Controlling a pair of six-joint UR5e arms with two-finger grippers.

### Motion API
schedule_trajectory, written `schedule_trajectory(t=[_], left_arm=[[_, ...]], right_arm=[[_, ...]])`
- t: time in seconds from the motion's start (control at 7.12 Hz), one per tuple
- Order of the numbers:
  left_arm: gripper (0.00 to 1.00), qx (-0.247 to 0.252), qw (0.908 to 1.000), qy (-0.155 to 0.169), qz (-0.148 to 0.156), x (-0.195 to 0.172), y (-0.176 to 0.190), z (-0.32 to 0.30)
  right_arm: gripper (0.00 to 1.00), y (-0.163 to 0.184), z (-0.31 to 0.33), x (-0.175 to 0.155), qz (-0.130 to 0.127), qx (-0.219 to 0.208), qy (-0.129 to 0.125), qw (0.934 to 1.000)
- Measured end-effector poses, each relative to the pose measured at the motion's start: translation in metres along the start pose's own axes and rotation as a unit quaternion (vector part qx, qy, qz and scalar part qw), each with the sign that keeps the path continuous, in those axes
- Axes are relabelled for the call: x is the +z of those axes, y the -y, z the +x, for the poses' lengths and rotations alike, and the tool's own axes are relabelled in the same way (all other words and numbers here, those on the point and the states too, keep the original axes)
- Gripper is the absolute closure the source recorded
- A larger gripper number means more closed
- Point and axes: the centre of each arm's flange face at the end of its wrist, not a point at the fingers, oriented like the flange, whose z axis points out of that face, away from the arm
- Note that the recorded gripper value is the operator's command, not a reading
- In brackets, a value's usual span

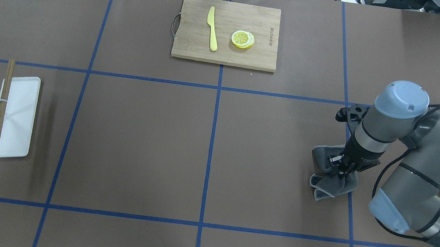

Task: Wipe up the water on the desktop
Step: 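Lift the towel and move it over the pink bin with the right gripper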

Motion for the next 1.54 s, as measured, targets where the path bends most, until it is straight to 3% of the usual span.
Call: schedule_trajectory(t=[0.42, 0.7, 0.84, 1.12, 1.26, 1.54], left_arm=[[0.02, 0.000, 1.0000, 0.000, -0.001, 0.000, 0.000, 0.000], [0.02, -0.003, 1.0000, 0.002, -0.004, 0.004, 0.001, -0.003], [0.02, -0.004, 1.0000, 0.004, -0.007, 0.008, 0.001, -0.004], [0.02, -0.006, 0.9999, 0.006, -0.010, 0.012, 0.002, -0.007], [0.02, -0.007, 0.9999, 0.006, -0.011, 0.013, 0.002, -0.007], [0.02, -0.006, 0.9999, 0.005, -0.010, 0.012, 0.002, -0.007]], right_arm=[[1.00, 0.068, 0.040, -0.029, 0.027, 0.021, -0.007, 0.9994], [1.00, 0.097, 0.059, -0.073, 0.062, 0.027, 0.000, 0.9978], [1.00, 0.099, 0.070, -0.112, 0.093, 0.028, 0.012, 0.9952], [1.00, 0.076, 0.097, -0.197, 0.137, 0.044, 0.044, 0.9886], [1.00, 0.049, 0.114, -0.230, 0.148, 0.057, 0.048, 0.9862], [1.00, -0.007, 0.173, -0.272, 0.134, 0.066, 0.020, 0.9885]])
